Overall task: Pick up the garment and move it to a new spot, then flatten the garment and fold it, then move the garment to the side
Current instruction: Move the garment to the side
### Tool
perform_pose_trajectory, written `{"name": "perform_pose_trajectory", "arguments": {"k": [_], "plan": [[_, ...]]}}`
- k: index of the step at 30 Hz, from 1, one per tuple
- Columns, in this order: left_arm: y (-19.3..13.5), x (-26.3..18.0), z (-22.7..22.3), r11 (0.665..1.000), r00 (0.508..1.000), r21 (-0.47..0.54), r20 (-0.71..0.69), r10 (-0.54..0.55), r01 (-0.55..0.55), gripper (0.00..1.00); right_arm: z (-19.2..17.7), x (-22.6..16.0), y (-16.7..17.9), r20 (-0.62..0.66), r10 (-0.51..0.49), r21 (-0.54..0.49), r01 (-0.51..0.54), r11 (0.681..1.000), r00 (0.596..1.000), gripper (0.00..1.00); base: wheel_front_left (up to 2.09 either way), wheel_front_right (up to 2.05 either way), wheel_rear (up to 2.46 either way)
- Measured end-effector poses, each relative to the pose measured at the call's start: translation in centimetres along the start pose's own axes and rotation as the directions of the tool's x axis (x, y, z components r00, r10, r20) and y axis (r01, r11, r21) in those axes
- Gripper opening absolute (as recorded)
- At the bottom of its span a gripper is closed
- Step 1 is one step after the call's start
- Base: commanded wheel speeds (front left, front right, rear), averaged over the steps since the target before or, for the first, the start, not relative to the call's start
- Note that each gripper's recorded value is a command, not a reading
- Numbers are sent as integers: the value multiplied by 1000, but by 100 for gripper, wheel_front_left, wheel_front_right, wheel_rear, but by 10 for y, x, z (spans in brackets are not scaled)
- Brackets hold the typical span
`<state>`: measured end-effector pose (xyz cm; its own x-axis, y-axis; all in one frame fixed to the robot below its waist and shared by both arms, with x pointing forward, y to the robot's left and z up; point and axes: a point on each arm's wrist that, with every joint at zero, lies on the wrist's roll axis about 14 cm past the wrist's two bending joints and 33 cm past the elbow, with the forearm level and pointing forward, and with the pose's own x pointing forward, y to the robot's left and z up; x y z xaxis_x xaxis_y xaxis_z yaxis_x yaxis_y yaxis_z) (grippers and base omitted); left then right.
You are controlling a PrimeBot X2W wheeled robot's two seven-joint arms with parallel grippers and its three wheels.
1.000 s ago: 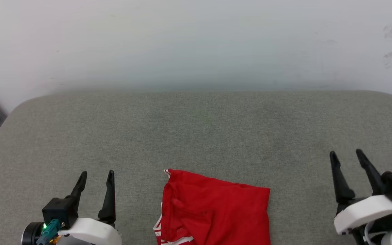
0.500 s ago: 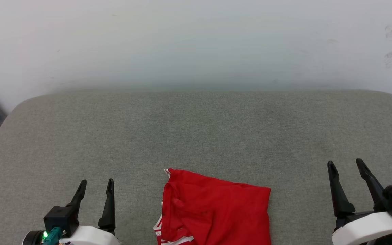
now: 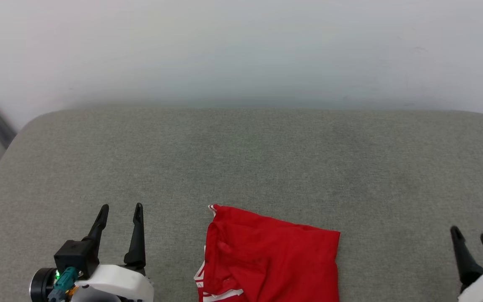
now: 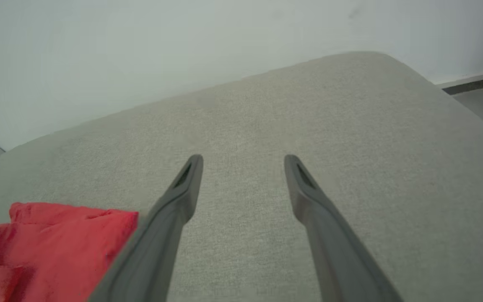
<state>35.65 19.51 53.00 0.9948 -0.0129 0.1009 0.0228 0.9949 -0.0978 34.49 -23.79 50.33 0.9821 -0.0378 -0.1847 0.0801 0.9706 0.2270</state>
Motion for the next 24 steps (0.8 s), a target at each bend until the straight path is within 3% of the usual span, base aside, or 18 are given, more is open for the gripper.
{"name": "perform_pose_trajectory", "arguments": {"k": [5, 8, 12, 17, 22, 24], "plan": [[1, 2, 3, 1000, 1000, -5, 14, 0, 0, 100, -41, 5, -41, -228, -68, 122, 97, 988, 971, 100, 0, 0, 0], [6, 1, 2, 1000, 1000, -12, 12, 17, -17, 100, -75, 7, -33, -393, -19, 171, 93, 981, 919, 100, 0, 0, 0], [13, -1, -3, 999, 999, -4, -3, 37, -37, 100, -112, 7, 8, -533, 134, 305, 42, 951, 835, 100, 0, 0, 0], [22, 0, -11, 998, 997, 2, -27, 69, -69, 100, -135, 10, 84, -577, 397, 528, -45, 848, 714, 100, 0, 0, 0], [25, 7, -15, 997, 996, 4, -35, 79, -79, 100, -146, 16, 130, -574, 530, 620, -92, 779, 624, 100, 0, 0, 0], [28, 9, -16, 996, 996, 5, -39, 84, -84, 100, -153, 17, 139, -589, 548, 625, -96, 775, 594, 100, 0, 0, 0]]}}
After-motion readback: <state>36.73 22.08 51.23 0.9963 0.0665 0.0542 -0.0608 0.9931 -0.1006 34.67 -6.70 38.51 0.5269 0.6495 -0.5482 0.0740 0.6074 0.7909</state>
